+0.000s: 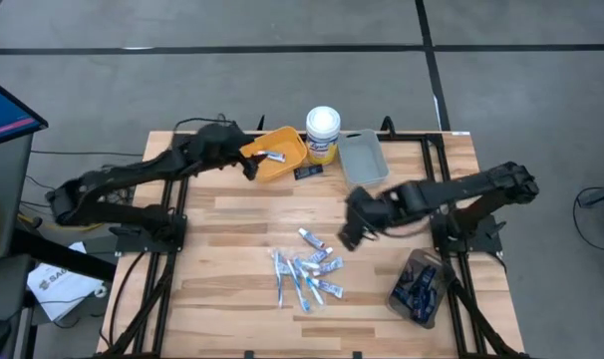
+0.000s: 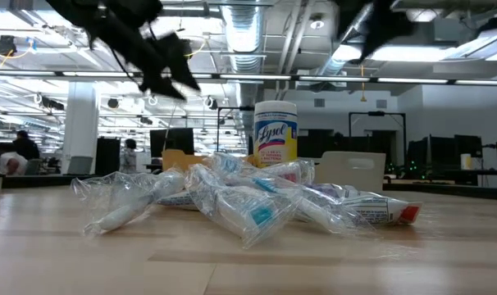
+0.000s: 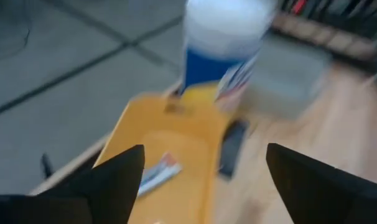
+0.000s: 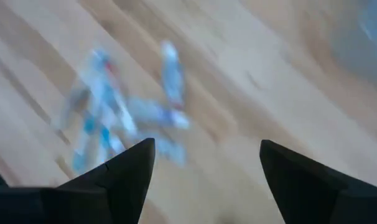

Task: Pick & Place Travel size toiletries
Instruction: Put the violet toothpaste into the yellow bin

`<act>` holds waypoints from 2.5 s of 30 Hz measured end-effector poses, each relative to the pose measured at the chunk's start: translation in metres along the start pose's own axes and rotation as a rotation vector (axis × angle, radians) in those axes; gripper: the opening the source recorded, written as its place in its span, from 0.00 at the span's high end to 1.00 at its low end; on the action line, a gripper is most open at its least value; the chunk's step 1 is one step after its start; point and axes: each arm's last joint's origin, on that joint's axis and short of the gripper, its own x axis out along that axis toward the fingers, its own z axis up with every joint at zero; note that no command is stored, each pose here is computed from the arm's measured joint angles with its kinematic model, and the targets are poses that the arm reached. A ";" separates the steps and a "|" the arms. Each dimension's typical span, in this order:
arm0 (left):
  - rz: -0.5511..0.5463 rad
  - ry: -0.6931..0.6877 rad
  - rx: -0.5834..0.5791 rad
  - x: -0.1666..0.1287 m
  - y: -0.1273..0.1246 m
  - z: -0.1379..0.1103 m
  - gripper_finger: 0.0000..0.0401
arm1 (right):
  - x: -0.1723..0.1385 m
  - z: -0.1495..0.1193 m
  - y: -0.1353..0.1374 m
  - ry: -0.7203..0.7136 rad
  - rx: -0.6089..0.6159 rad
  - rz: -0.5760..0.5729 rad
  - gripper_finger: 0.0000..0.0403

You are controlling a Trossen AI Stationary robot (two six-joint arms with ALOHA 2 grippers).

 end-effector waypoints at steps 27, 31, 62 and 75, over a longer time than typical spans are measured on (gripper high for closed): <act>-0.613 -0.576 -0.090 -0.207 -0.004 -0.007 1.00 | 0.162 0.027 0.027 0.224 -0.284 0.040 0.30; -0.616 -0.552 -0.088 -0.196 -0.003 -0.029 1.00 | 0.176 0.028 0.032 0.245 -0.305 0.025 0.30; -0.680 -0.340 -0.256 -0.108 -0.017 -0.143 1.00 | 0.211 0.025 0.018 0.381 -0.316 -0.075 0.94; -0.683 -0.299 -0.296 -0.097 -0.018 -0.156 1.00 | 0.131 0.140 0.021 0.035 -0.312 0.031 0.97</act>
